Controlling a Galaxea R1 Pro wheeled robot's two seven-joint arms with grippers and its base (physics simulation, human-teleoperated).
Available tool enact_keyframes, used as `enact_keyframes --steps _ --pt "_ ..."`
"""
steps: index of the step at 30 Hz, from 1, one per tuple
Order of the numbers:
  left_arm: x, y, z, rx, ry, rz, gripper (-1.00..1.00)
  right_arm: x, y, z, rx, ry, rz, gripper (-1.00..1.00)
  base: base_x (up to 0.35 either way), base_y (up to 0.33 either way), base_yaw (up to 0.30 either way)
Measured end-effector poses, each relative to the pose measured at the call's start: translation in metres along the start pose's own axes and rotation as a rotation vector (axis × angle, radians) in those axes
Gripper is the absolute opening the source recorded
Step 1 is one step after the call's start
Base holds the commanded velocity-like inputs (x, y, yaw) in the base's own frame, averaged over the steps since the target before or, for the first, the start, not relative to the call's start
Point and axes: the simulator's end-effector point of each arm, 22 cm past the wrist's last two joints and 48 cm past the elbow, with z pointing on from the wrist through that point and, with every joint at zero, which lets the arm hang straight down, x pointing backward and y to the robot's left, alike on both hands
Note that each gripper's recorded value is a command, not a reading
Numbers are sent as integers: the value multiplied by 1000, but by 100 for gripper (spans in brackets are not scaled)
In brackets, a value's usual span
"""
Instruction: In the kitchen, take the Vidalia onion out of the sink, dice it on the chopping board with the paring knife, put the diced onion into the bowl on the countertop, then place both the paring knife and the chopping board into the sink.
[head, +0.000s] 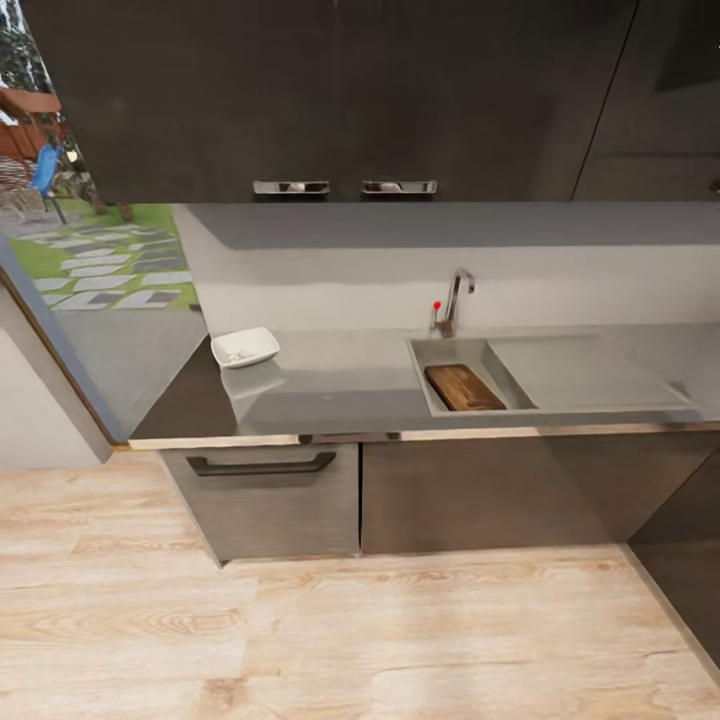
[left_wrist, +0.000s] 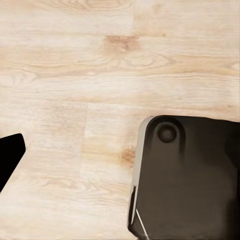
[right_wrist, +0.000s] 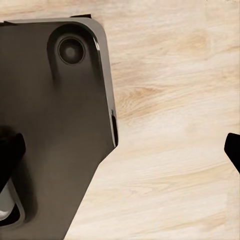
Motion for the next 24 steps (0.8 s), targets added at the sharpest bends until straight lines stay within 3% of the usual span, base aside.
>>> enact_keyframes --steps 24 --pt "-3 0 3 4 -20 -1 100 -14 1 0 0 -37 6 100 0 0 0"
